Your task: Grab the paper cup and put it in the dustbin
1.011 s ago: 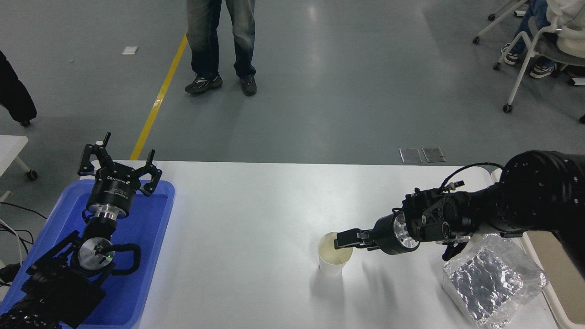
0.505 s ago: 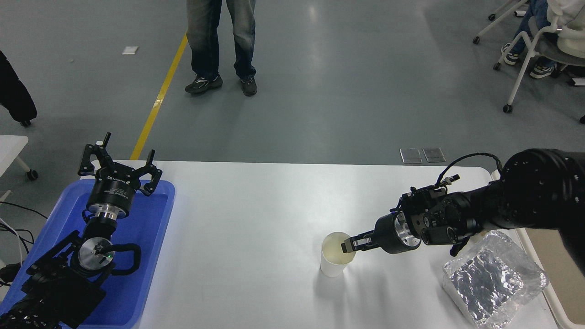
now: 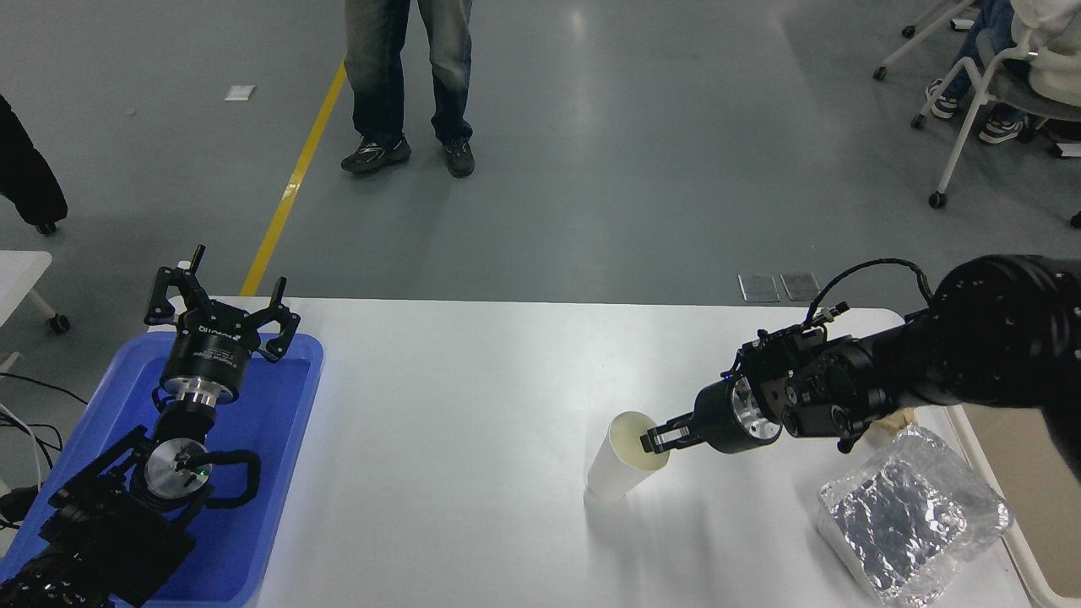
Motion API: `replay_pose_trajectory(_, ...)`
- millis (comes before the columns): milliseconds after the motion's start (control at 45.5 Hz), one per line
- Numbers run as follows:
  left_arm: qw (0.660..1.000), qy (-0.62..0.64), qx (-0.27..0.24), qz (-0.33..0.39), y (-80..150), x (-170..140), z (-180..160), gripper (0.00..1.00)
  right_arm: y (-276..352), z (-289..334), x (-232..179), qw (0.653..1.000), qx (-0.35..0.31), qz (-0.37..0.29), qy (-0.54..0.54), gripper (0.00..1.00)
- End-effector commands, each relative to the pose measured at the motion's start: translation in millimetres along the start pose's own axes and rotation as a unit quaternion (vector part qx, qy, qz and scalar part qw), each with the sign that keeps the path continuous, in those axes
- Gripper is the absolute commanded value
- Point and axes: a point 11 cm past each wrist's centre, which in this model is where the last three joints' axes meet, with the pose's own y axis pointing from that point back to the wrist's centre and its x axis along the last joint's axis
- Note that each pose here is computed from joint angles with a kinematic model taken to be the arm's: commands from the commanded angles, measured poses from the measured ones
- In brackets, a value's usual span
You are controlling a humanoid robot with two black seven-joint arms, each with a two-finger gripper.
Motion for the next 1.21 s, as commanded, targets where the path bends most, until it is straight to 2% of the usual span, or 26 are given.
replay_pose_trajectory(0,1.000,0.000,0.000,0.001,1,1,0,1.00,58,5,36,0.999,-0.015,0.024,-0.021,0.00)
replay_pose_trajectory(615,1.000,0.000,0.000,0.000,0,0,0,1.00,256,5,114,0.990,-0.046,0.113,-0.069,0.00)
replay_pose_trajectory(791,1.000,0.000,0.000,-0.001,0,0,0,1.00,272,2,118,0.989,-0.047,0.119,-0.068,0.00)
replay_pose_trajectory(1187,1.000,0.000,-0.001,0.000,0,0,0,1.00,264,11,112,0.989,-0.055,0.114,-0.072,0.00)
